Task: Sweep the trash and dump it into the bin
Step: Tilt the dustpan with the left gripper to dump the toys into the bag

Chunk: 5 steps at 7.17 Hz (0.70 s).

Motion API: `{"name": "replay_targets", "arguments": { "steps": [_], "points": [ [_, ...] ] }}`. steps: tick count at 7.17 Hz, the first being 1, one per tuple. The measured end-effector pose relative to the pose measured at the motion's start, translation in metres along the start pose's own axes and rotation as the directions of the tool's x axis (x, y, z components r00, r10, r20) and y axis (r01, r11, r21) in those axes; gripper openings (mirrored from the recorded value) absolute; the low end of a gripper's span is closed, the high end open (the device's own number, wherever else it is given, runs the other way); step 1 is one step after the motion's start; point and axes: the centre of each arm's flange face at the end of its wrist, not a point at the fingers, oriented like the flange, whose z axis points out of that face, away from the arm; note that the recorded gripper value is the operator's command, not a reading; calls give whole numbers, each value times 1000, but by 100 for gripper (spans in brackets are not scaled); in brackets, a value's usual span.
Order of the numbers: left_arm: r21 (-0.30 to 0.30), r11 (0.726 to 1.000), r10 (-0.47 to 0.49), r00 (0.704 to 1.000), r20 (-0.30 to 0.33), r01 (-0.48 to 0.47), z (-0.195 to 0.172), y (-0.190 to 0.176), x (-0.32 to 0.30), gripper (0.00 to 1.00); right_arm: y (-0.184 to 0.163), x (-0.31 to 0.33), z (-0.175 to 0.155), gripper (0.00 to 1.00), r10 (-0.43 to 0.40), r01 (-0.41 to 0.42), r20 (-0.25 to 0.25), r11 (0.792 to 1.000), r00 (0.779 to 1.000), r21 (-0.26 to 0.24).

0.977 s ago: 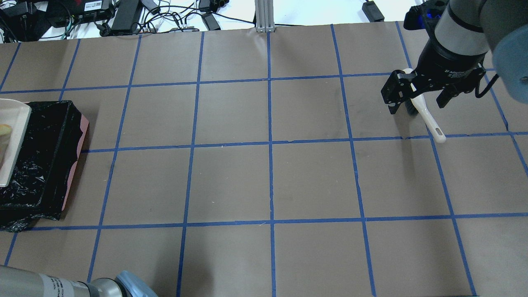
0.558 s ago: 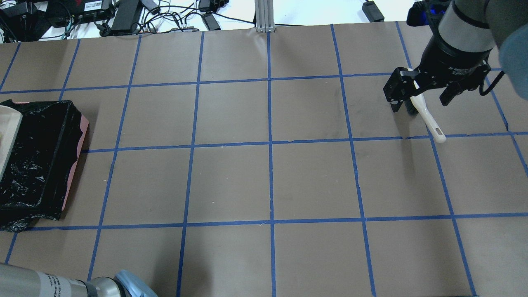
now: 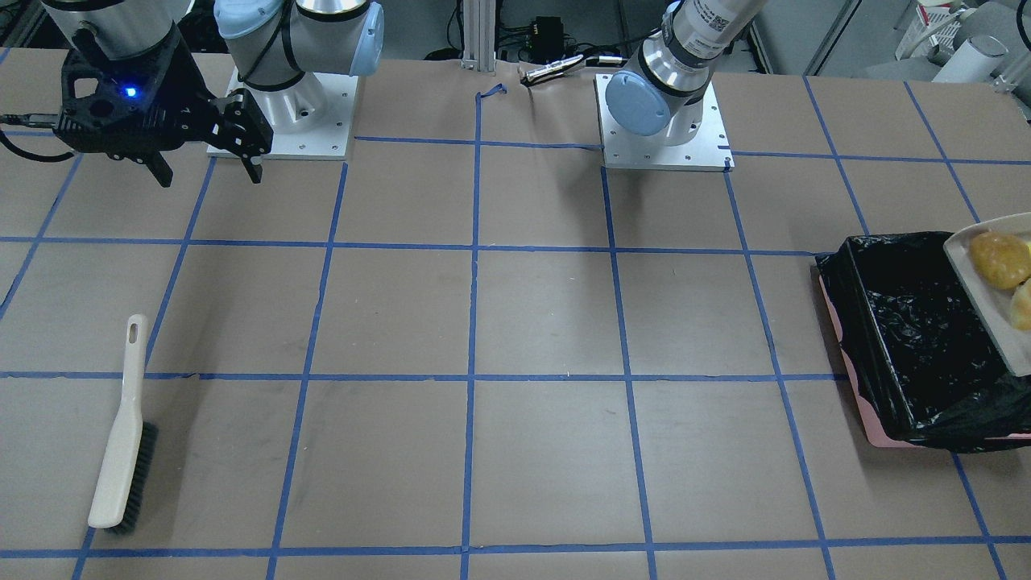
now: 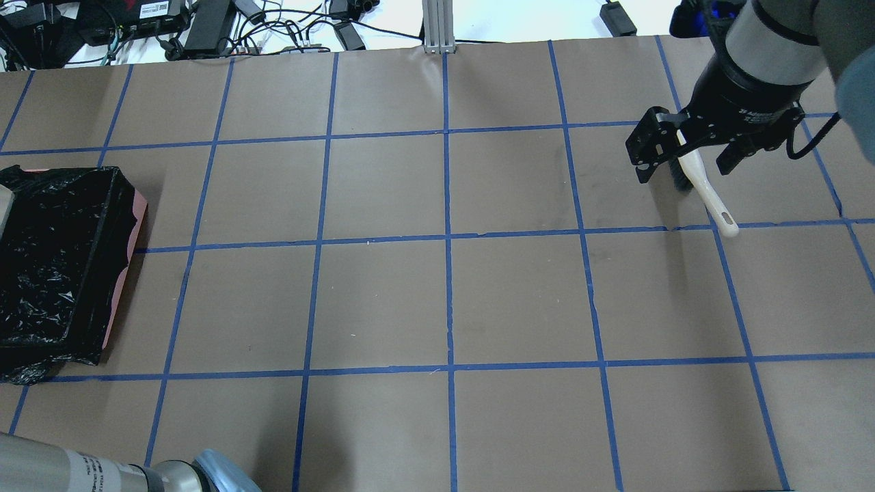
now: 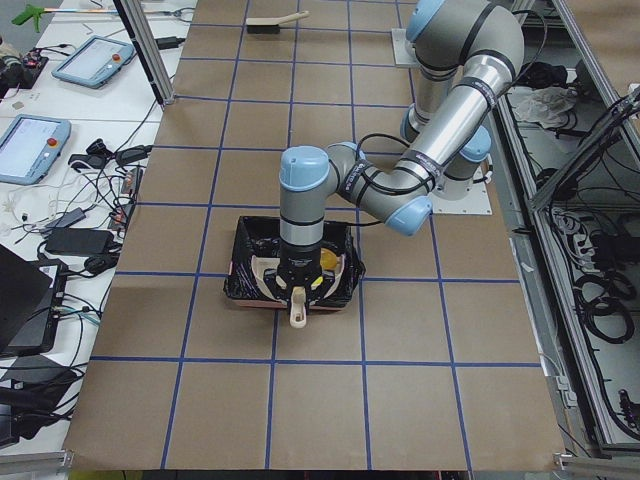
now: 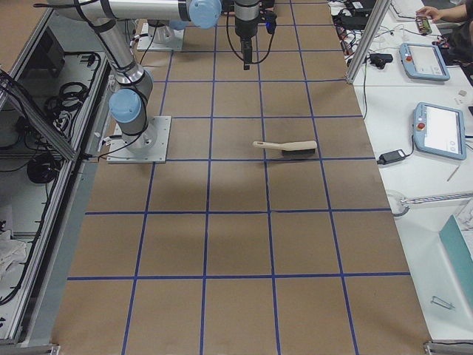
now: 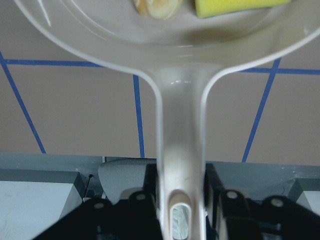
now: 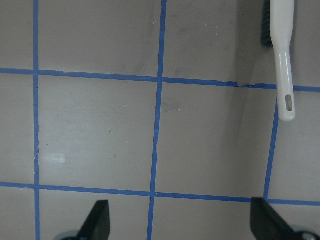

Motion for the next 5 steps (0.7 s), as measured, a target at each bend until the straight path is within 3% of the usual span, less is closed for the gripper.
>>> {"name": "replay_targets", "arguments": {
  "steps": [3, 5],
  "points": [
    [-223, 972, 79, 997, 6, -76, 4, -15, -10, 0, -2, -1, 1, 100, 0, 0, 9, 1000, 1000, 2],
    [-273, 957, 95, 995, -15, -96, 6, -20, -13, 0, -3, -1, 2, 100, -2, 2, 9, 1000, 1000, 2]
  ]
}}
